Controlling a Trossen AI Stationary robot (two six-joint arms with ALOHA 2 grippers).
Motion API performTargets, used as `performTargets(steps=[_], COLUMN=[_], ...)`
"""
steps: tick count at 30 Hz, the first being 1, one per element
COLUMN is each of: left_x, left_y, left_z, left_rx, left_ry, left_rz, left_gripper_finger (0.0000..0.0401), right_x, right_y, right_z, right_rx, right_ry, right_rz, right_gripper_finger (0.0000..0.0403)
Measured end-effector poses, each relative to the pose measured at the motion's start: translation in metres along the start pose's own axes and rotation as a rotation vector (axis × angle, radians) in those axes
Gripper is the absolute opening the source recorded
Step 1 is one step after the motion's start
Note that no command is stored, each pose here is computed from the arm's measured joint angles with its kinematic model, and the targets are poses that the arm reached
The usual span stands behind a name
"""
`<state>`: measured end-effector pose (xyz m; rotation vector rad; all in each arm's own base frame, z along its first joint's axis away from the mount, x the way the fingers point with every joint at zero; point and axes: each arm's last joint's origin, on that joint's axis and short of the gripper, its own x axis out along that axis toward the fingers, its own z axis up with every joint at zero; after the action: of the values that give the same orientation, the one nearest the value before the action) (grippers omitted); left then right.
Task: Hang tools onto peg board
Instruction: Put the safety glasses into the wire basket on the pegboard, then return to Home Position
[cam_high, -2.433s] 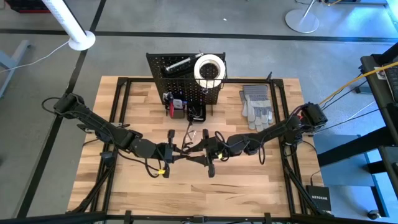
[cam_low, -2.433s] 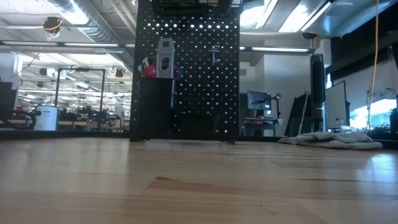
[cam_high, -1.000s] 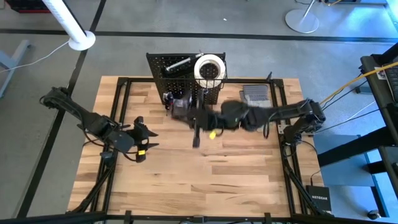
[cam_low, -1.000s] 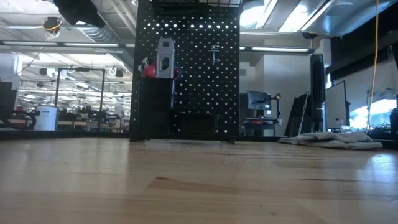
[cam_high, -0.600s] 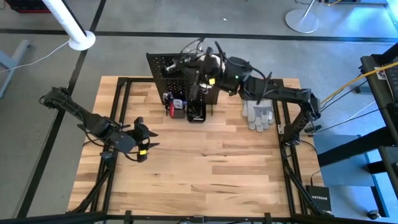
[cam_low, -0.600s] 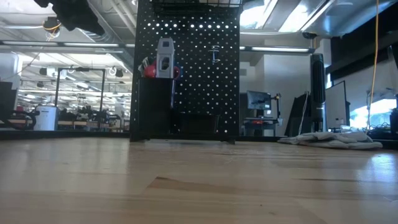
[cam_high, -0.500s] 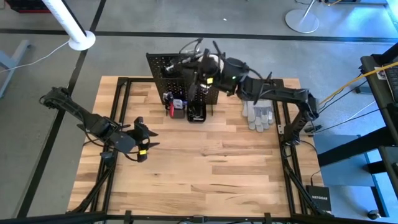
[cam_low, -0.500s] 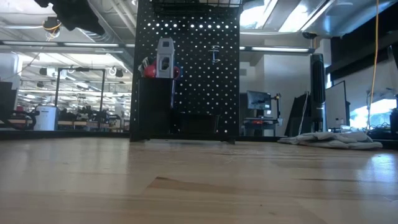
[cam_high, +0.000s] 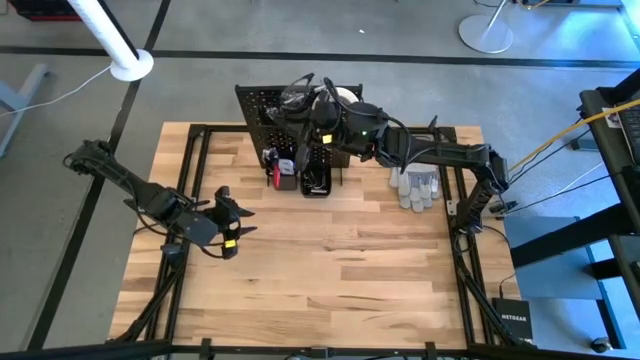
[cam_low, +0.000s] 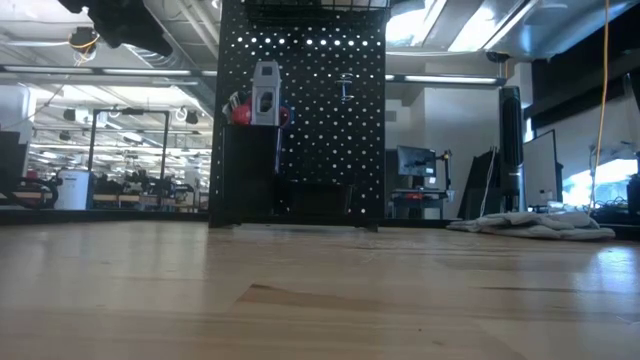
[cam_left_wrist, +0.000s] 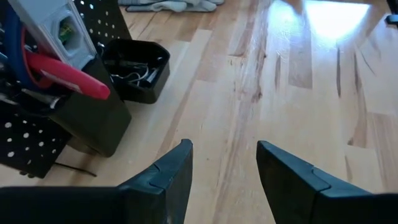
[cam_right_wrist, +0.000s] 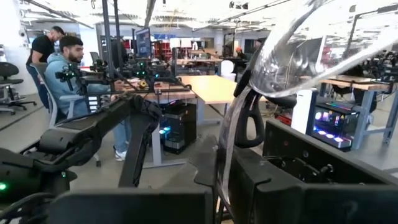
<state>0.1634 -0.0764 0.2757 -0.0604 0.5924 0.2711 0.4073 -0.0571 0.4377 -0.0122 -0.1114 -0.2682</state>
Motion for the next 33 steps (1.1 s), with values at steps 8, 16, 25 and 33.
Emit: performTargets(steps=[8,16,25,33], left_x=[0.000,0.000,0.000,-0.001], left_y=[0.000,-0.001,-0.001,0.000], left_z=[0.000,0.000,0.000,0.000], left_rx=[-0.030,-0.036,-0.042,-0.032], left_ry=[0.003,0.009,0.010,0.006], left_rz=[-0.009,-0.019,-0.019,-0.021], left_gripper_finger=[0.0166,0.0166,0.0166,0.0166], right_x=[0.000,-0.001,-0.002,-0.015], right_y=[0.002,0.001,0.002,0.016], right_z=[-0.001,-0.007,-0.012,-0.001], right_rx=[0.032,0.040,0.099,0.065], right_ry=[0.012,0.061,0.132,0.132], right_rz=[0.006,-0.101,-0.081,-0.059], right_gripper_finger=[0.0057,0.0150,0.0187,0.0188])
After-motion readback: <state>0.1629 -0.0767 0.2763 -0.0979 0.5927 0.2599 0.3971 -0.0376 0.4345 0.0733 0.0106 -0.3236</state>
